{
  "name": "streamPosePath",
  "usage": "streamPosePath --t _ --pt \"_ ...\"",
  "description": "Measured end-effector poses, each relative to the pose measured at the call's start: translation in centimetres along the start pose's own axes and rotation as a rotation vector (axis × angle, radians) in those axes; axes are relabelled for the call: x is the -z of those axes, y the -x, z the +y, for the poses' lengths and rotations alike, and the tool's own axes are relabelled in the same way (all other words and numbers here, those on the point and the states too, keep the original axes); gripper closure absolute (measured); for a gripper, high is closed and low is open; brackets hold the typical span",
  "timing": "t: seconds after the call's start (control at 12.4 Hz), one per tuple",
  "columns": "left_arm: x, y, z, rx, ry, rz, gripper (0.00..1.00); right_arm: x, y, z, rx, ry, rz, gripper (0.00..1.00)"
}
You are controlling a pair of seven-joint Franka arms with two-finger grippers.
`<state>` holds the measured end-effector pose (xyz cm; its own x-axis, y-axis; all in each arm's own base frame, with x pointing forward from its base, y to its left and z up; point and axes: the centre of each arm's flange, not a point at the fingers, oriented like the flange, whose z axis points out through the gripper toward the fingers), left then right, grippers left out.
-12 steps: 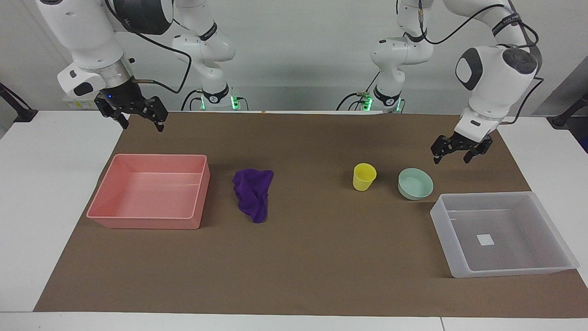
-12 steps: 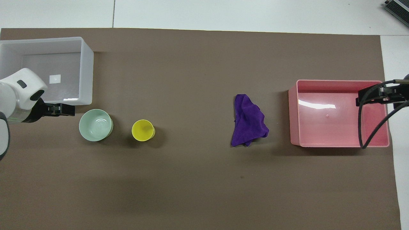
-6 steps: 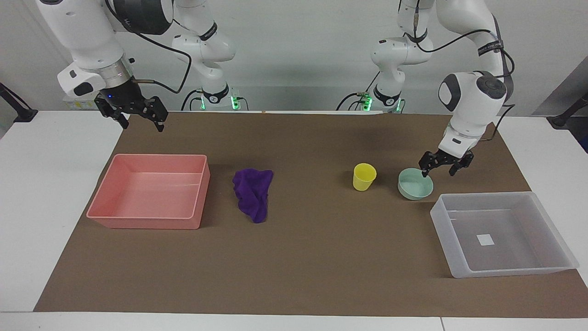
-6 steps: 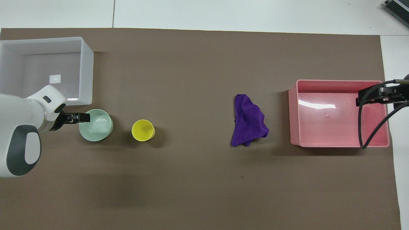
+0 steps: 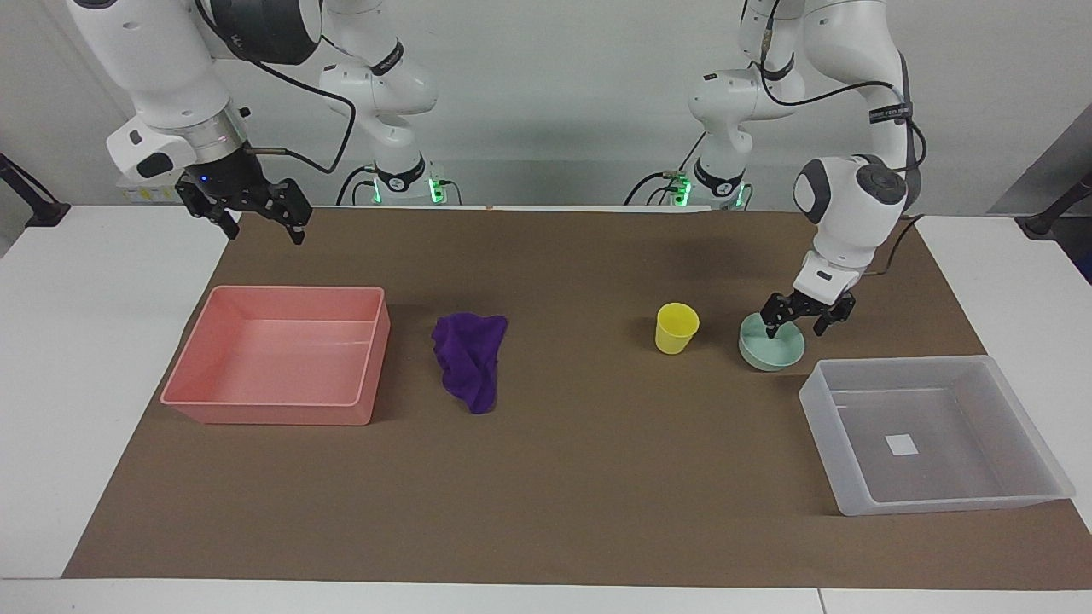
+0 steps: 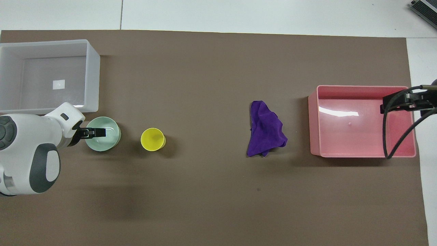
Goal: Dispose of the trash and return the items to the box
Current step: 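Lift the green bowl with the left gripper into the clear box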
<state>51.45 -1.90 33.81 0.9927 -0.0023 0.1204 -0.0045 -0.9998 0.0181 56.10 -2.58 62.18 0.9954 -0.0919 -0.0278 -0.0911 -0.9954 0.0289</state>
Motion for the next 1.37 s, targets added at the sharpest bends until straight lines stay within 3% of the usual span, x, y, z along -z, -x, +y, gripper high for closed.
streamPosePath --t 0.16,0.24,0.32,0.48,0.65,0.73,1.05,1.37 --pt "-1.4 0.0 0.0 0.001 0.002 -0.009 0.04 0.0 0.0 0.0 0.0 0.0 0.0 0.0" --pt "-1.7 0.0 0.0 0.001 0.002 -0.012 0.12 0.0 0.0 0.0 0.0 0.0 0.0 0.0" --pt "-1.9 0.0 0.0 0.001 0.002 -0.012 0.33 0.0 0.0 0.0 0.0 0.0 0.0 0.0" --pt "-1.9 0.0 0.1 0.0 0.002 -0.012 0.58 0.0 0.0 0.0 0.0 0.0 0.0 0.0" --pt "-1.7 -0.2 0.2 -0.003 0.003 -0.01 0.89 0.0 0.0 0.0 0.0 0.0 0.0 0.0" --pt "-1.2 -0.4 0.4 -0.006 0.003 -0.01 0.97 0.0 0.0 0.0 0.0 0.0 0.0 0.0" --pt "5.9 -4.0 0.7 -0.011 0.004 -0.044 0.97 0.0 0.0 0.0 0.0 0.0 0.0 0.0" --pt "11.9 -8.0 -0.5 -0.024 0.005 0.026 0.97 0.0 0.0 0.0 0.0 0.0 0.0 0.0"
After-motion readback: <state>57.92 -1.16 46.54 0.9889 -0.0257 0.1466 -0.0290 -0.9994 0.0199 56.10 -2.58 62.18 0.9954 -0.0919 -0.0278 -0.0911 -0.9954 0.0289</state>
